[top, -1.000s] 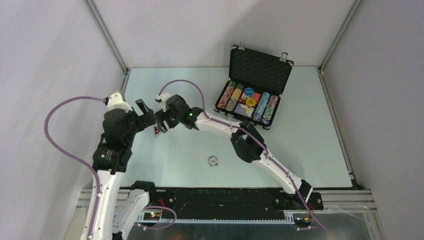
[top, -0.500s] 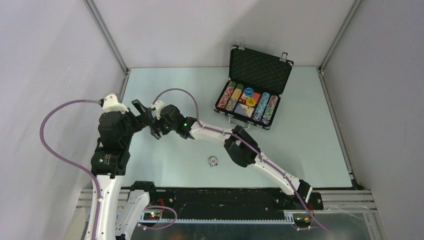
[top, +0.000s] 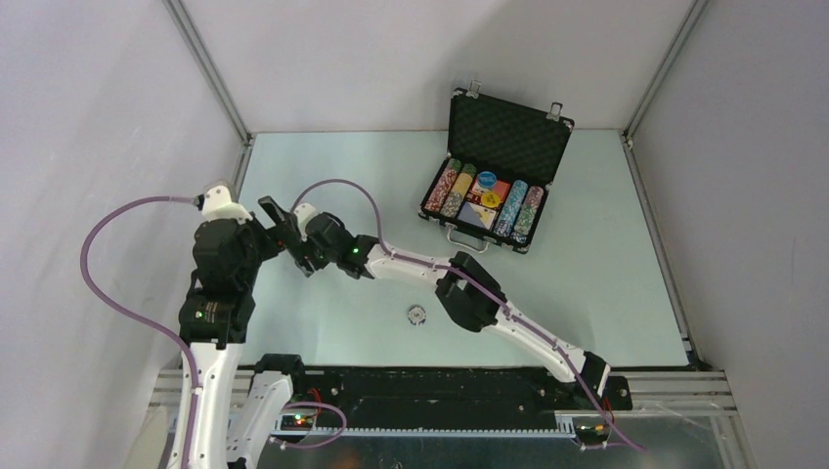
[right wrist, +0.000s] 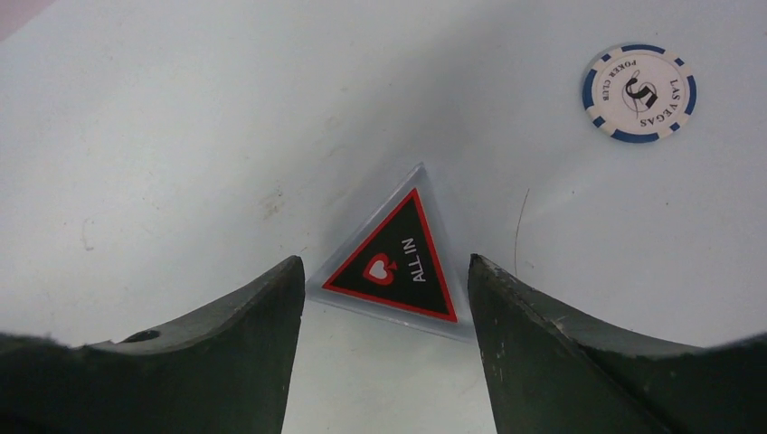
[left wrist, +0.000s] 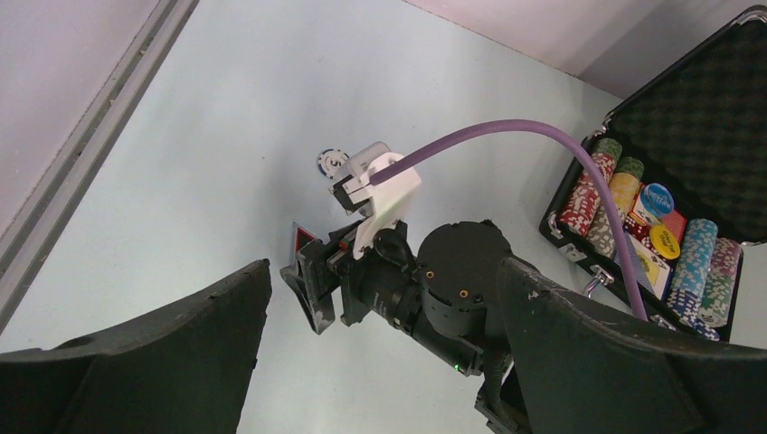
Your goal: Pack up texas hold em set
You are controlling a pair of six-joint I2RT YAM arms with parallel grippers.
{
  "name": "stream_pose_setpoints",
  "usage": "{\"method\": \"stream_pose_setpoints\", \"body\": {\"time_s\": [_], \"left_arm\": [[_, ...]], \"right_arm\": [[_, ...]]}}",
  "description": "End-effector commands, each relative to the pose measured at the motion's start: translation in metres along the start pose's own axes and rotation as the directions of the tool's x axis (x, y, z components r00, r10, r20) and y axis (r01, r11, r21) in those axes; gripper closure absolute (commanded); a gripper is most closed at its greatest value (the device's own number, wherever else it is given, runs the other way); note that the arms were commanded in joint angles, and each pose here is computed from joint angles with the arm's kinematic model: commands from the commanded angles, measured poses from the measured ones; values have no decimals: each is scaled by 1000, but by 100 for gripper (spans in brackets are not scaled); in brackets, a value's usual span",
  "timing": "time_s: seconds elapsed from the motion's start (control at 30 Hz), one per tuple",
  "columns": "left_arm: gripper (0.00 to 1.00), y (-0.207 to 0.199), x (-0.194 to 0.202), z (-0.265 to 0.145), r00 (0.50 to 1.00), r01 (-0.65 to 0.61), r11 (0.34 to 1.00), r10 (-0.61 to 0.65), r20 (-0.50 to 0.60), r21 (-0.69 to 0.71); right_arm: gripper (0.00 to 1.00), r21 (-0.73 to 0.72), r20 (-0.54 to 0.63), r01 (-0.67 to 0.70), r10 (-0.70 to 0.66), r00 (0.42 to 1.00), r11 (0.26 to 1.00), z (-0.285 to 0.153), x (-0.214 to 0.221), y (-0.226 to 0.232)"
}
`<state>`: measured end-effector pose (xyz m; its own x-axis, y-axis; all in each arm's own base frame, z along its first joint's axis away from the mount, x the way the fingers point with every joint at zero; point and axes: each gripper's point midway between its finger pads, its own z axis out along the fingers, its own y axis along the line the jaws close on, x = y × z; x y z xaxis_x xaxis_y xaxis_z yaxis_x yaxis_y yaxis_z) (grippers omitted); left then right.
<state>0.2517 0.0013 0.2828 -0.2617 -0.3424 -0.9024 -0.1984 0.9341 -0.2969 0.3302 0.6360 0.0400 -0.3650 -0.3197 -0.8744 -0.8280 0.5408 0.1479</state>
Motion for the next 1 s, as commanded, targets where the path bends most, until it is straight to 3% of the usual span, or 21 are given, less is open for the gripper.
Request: {"method": "stream_pose_setpoints", "body": {"time_s": [0.0, 0.07, 0.13, 0.2, 0.5, 0.97], "left_arm": [[0, -3, -8, -1, 999, 6, 1000, -7, 33, 21], [0, -4, -8, -1, 999, 6, 1000, -7, 34, 24], [0, -4, -7, -1, 999, 6, 1000, -7, 32, 25], [0, -4, -8, -2, 999, 6, 1000, -7, 35, 27], [0, -4, -6, -1, 1000, 4, 1000, -5, 30, 27], [0, -5, -5, 0, 1000, 0, 999, -1, 24, 32]], "right_arm": [[31, 46, 15, 23, -24, 1000, 999, -1, -11, -6], [34, 87, -5, 39, -38, 999, 995, -2, -6, -15], [53, 117, -37, 51, -46, 998, 992, -2, 4, -22], [61, 130, -64, 40, -32, 997, 991, -3, 12, -26], [56, 247, -150, -41, 80, 985, 968, -29, 37, -55], [53, 393, -312, -123, 258, 915, 911, -135, 90, -76]]}}
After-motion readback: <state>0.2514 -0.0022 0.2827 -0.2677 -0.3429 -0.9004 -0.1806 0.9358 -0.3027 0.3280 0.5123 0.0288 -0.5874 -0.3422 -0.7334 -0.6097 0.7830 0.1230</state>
